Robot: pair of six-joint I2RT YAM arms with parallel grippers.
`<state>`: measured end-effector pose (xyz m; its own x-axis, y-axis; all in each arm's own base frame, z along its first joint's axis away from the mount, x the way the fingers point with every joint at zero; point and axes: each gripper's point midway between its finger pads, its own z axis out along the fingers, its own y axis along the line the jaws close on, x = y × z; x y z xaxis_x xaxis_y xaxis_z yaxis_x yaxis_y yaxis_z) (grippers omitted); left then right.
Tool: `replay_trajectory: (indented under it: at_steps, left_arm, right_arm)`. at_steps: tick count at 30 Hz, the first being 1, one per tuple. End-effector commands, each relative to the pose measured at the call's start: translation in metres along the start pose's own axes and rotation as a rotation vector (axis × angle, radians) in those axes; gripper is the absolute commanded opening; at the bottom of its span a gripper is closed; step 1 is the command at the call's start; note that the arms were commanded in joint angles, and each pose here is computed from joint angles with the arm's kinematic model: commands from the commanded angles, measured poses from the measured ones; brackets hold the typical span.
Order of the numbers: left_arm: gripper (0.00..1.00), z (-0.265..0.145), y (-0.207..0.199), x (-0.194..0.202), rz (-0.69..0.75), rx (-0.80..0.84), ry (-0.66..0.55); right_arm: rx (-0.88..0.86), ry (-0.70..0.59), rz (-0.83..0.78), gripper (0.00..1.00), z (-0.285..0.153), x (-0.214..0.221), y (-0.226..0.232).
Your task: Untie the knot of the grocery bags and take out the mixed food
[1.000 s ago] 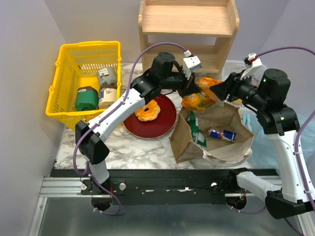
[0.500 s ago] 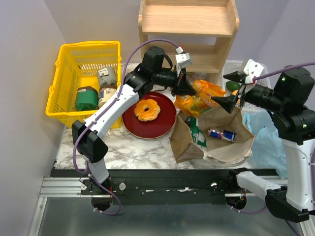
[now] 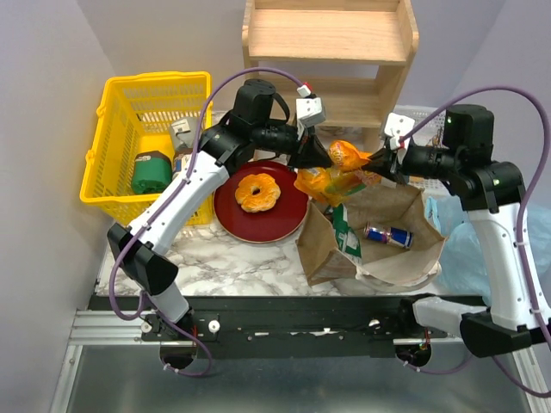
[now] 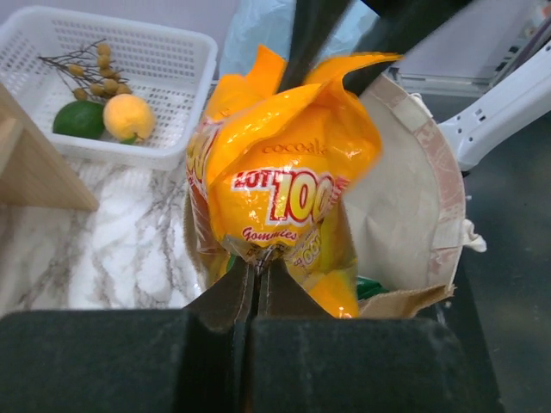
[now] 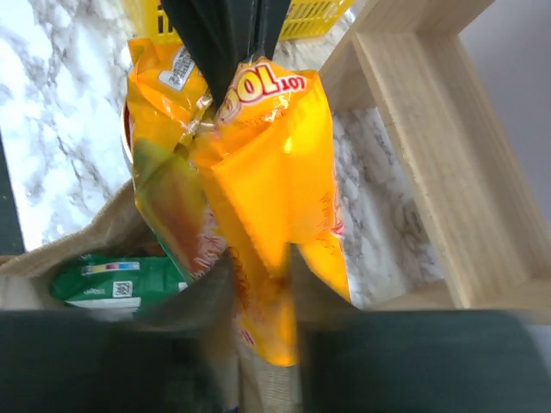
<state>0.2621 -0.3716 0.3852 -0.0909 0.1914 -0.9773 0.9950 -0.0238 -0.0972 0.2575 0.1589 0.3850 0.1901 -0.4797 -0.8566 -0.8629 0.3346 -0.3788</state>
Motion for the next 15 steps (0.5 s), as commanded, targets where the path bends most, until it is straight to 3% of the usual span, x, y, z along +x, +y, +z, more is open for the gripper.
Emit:
replay_trajectory:
  at_steps: [1, 2, 3, 9, 15]
  left_arm:
    - [0.46, -0.017, -0.015, -0.025, 0.113, -0.043, -0.037]
    - [0.59, -0.019, -0.01, -0.025, 0.112, -0.081, -0.036]
    - [0.98, -0.02, -0.005, -0.025, 0.119, -0.114, -0.039]
    - [0.99, -0.037, 0.007, -0.042, 0.217, -0.282, -0.133]
    - [0.99, -0.035, 0.045, -0.047, 0.184, -0.486, -0.154]
  right_arm:
    - [-0.013, -0.006, 0.009, 0.09, 0.009, -0.012, -0.023]
    - [-0.006, 0.0, 0.073, 0.08, 0.012, -0.012, -0.026]
    - [-0.004, 0.001, 0.1, 0.07, 0.016, -0.013, -0.032]
    - [0.069, -0.071, 0.166, 0.01, 0.016, -0.041, -0.055]
    - [0.097, -0.069, 0.222, 0.01, 0.016, -0.059, -0.073]
